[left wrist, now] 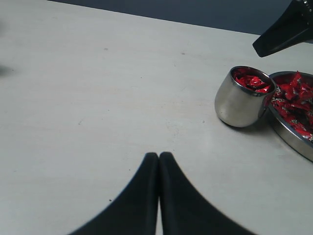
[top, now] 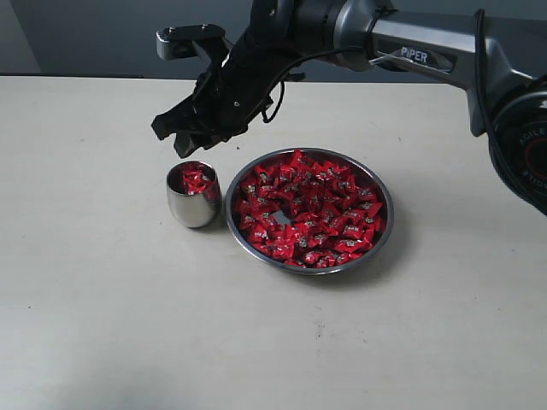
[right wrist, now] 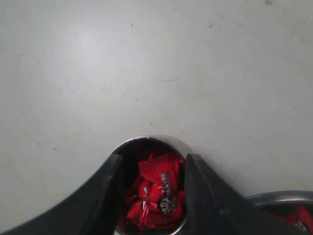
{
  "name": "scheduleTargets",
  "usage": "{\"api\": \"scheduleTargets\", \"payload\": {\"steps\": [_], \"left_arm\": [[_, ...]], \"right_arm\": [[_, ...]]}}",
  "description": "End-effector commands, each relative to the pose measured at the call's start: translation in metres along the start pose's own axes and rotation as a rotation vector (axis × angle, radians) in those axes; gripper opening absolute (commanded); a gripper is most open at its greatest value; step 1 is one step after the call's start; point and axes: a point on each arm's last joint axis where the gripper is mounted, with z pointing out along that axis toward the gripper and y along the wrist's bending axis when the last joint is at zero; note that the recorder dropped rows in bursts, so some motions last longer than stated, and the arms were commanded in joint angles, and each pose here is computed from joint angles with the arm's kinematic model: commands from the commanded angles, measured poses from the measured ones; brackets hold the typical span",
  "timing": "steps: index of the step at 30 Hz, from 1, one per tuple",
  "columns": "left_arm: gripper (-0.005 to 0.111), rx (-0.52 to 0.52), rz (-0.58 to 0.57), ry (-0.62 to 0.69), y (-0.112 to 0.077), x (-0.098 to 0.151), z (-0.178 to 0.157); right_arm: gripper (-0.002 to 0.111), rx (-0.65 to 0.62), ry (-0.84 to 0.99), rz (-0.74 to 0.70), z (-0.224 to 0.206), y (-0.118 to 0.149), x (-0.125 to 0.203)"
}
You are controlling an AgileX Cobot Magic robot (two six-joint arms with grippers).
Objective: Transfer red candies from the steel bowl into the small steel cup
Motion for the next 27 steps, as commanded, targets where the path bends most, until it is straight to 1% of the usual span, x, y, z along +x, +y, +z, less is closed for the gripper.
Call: {"api": "scheduleTargets", "payload": {"steps": [1,27], "left_arm": [[0.000,-0.001,-0.003,-0.002,0.0001,0.0004,0.0000],[0.000,-0.002,-0.003,-0.007,0.0002,0.0000,0.0000]], "right_arm": [[0.040,0.001,-0.027,-0.004,-0.0079,0.0014,-0.0050],[0.040,0.007,-0.043,-0.004,-0.0079,0.0008,-0.0065]]}}
